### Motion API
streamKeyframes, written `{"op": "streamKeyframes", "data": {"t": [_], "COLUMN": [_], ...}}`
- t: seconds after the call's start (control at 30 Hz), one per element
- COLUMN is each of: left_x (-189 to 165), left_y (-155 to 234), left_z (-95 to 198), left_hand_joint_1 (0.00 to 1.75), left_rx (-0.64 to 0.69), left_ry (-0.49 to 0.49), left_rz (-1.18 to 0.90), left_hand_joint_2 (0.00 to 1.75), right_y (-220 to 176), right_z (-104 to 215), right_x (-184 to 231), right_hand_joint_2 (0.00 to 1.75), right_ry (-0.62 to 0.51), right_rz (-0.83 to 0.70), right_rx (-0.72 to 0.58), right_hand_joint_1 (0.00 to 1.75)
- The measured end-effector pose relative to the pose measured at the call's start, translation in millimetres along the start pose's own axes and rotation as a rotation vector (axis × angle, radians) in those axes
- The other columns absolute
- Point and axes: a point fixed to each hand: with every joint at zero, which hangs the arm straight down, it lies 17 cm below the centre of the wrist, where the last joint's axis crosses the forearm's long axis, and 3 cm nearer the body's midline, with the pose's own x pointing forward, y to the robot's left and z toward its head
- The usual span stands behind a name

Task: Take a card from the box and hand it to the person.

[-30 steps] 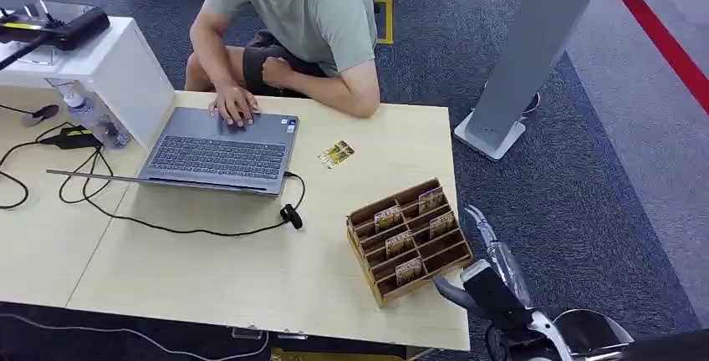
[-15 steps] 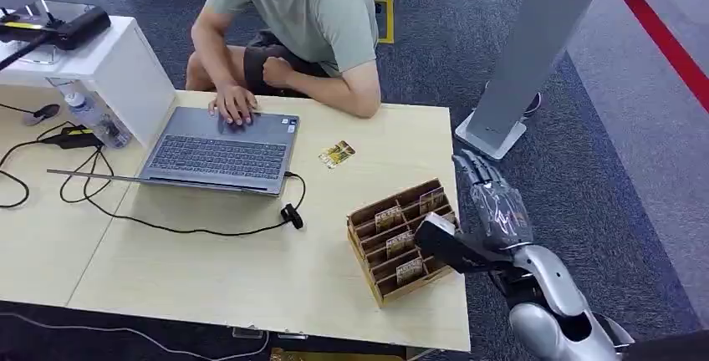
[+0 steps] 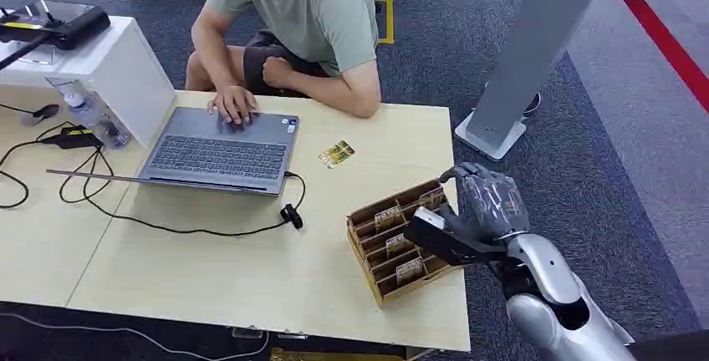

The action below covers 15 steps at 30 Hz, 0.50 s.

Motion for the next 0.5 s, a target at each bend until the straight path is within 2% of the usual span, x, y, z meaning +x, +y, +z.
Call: {"op": "streamKeyframes", "data": {"t": [0.2,0.37,0.43,0.5], "left_x": [0,-1,-1,-1], "left_y": [1,0,0,0], "left_z": [0,0,0,0], "left_hand_joint_1": [0.00,0.00,0.00,0.00], "left_rx": [0.002,0.001,0.001,0.001], "left_ry": [0.001,0.004,0.006,0.006], "left_rz": [0.003,0.007,0.009,0.011], "left_hand_joint_2": [0.00,0.00,0.00,0.00], "right_y": [7,13,15,17], "right_z": [3,5,7,7], "right_x": [-1,-1,0,0], "right_hand_joint_2": [1.75,1.75,1.75,1.75], "right_ry": [0.005,0.006,0.005,0.003], "right_rz": [0.020,0.032,0.035,0.037], "right_rx": [0.025,0.044,0.050,0.055], "right_hand_joint_1": [0.54,0.63,0.72,0.66]}}
